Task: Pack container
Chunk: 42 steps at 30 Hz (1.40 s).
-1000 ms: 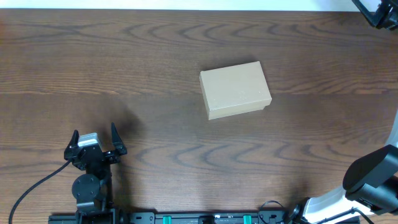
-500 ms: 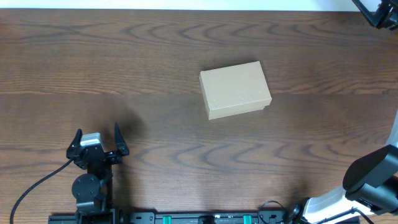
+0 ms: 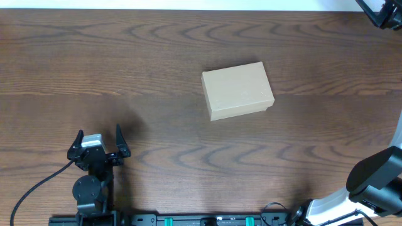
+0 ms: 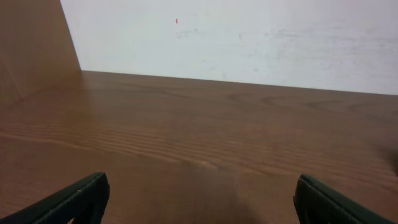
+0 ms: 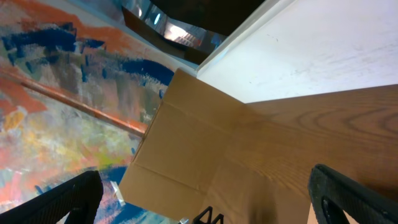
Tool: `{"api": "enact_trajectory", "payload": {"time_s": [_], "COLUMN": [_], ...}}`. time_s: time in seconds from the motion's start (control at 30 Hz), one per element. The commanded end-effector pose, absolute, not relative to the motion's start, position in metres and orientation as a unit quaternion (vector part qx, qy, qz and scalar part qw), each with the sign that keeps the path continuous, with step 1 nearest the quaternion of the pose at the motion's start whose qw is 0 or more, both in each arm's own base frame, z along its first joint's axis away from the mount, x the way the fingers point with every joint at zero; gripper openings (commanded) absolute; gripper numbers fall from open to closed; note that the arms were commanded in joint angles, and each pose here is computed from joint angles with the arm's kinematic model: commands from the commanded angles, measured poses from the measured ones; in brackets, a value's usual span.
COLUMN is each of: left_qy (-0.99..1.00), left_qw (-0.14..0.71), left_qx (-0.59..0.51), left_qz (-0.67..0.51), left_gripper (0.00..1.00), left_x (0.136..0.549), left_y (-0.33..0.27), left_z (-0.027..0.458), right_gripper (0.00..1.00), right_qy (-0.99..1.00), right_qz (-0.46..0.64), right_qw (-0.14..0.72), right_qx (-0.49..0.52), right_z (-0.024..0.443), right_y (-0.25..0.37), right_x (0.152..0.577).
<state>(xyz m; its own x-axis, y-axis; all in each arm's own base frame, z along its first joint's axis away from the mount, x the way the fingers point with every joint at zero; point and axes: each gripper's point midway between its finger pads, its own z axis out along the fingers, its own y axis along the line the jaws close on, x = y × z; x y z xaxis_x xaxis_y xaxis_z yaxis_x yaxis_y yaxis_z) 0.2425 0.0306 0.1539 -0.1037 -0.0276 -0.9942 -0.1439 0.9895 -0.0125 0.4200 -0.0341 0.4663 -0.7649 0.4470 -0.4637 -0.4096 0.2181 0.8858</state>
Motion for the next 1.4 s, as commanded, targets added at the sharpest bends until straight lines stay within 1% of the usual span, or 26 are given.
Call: {"api": "enact_trajectory", "payload": {"time_s": [0.0, 0.83, 0.93, 1.03, 1.1, 1.13, 1.17, 1.2, 1.33, 1.37], "left_qy": [0.759, 0.759, 0.759, 0.759, 0.759, 0.759, 0.759, 0.759, 0.759, 0.759], "left_qw": [0.647, 0.647, 0.647, 0.647, 0.647, 0.647, 0.647, 0.647, 0.647, 0.647], "left_qx": [-0.065, -0.065, -0.065, -0.065, -0.065, -0.065, -0.065, -0.065, -0.065, -0.065], "left_qz": [0.042, 0.042, 0.042, 0.042, 0.042, 0.042, 0.042, 0.042, 0.042, 0.042], "left_gripper": [0.95, 0.95, 0.95, 0.95, 0.95, 0.95, 0.95, 0.95, 0.95, 0.95], "left_x": [0.241, 0.241, 0.241, 0.241, 0.241, 0.241, 0.241, 0.241, 0.241, 0.241], "left_y": [0.032, 0.032, 0.032, 0.032, 0.032, 0.032, 0.032, 0.032, 0.032, 0.032], "left_z": [0.136, 0.136, 0.136, 0.136, 0.136, 0.136, 0.136, 0.136, 0.136, 0.136], "right_gripper": [0.99, 0.99, 0.99, 0.99, 0.99, 0.99, 0.99, 0.99, 0.99, 0.99], "right_qy": [0.704, 0.704, 0.703, 0.696, 0.681, 0.670, 0.650, 0.638, 0.557, 0.523], "right_qz": [0.617, 0.617, 0.605, 0.607, 0.597, 0.585, 0.559, 0.542, 0.422, 0.367], "right_qw": [0.353, 0.352, 0.372, 0.383, 0.422, 0.456, 0.510, 0.540, 0.688, 0.731], "right_qx": [-0.003, -0.002, -0.022, -0.020, -0.031, -0.045, -0.073, -0.090, -0.193, -0.241], "right_z": [0.474, 0.473, 0.474, 0.477, 0.488, 0.496, 0.511, 0.519, 0.568, 0.583], "right_y": [-0.033, -0.033, -0.035, -0.033, -0.032, -0.031, -0.028, -0.026, -0.003, 0.009], "right_x": [0.414, 0.414, 0.414, 0.417, 0.421, 0.422, 0.422, 0.421, 0.403, 0.392]}}
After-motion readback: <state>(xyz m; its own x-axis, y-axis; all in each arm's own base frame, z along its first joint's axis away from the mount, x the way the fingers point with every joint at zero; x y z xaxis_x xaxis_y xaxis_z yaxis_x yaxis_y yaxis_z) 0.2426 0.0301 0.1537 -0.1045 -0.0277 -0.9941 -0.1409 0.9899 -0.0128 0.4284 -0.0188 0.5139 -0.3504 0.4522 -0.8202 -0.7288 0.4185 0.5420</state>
